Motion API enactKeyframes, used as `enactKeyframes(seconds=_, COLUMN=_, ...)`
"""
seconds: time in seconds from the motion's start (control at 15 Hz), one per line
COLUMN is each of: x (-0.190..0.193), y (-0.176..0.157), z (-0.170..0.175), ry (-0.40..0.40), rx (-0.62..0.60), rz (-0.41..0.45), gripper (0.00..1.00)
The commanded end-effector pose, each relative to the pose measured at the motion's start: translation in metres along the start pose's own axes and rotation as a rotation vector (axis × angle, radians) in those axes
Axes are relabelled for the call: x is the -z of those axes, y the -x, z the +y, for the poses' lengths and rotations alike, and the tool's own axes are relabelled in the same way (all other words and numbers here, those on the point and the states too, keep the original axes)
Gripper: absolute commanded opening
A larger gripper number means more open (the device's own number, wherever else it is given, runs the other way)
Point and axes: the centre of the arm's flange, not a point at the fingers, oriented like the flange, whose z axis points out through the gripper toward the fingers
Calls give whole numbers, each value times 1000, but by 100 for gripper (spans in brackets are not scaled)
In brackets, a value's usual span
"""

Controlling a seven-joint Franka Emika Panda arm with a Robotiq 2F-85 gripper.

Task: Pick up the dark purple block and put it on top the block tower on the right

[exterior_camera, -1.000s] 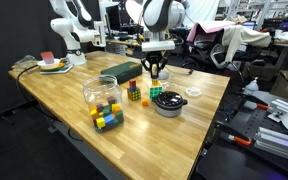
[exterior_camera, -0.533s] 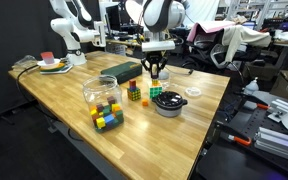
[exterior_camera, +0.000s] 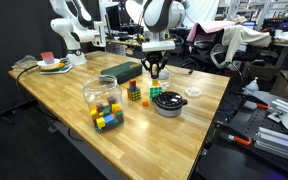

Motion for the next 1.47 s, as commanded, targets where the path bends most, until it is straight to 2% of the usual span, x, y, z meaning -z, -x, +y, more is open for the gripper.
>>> enactKeyframes(seconds=0.0, x=2, y=0, z=3, ry=4, rx=21, rz=15, gripper=7)
enactKeyframes(seconds=1.4, x=6, y=12, z=10, ry=-7, rx=-4, rz=17, gripper=7)
